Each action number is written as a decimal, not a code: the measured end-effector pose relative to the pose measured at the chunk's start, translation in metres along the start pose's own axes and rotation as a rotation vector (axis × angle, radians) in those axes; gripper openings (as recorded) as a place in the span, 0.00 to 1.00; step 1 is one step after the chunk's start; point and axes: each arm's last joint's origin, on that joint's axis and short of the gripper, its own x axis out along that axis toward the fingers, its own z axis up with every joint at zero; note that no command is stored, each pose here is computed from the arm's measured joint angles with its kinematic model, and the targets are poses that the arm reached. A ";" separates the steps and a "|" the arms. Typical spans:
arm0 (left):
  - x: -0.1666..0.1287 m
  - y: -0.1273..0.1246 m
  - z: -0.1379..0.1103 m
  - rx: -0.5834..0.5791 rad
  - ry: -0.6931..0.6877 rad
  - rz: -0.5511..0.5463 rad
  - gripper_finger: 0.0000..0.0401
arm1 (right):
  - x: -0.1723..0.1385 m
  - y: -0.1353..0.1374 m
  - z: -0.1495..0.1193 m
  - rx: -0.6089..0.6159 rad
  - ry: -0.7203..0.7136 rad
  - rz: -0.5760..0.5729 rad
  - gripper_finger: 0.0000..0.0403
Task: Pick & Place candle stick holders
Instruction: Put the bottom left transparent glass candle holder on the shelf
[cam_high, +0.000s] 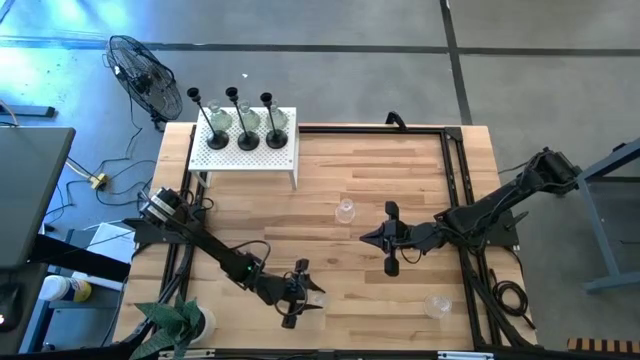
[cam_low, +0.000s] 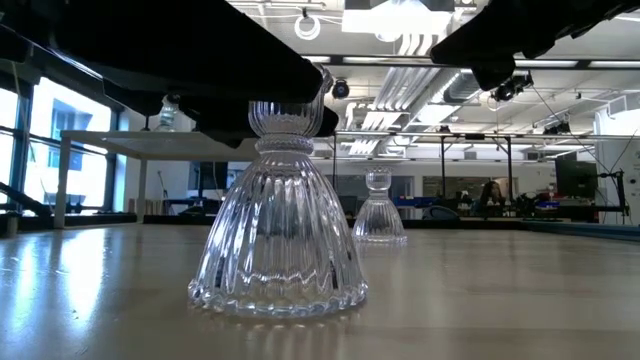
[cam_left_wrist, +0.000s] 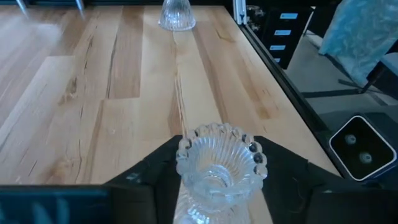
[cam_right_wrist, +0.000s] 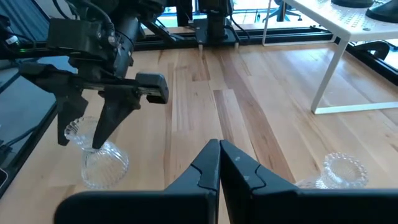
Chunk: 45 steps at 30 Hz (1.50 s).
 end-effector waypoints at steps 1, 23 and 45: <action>0.000 0.000 0.000 0.002 0.001 -0.003 0.41 | 0.000 0.000 0.000 0.000 0.000 0.000 0.00; -0.079 0.019 0.075 0.113 0.002 0.276 0.42 | 0.000 0.000 0.000 0.000 0.001 0.004 0.00; -0.279 0.128 0.104 -0.228 -0.092 1.069 0.41 | 0.000 0.000 0.000 0.001 -0.001 0.004 0.00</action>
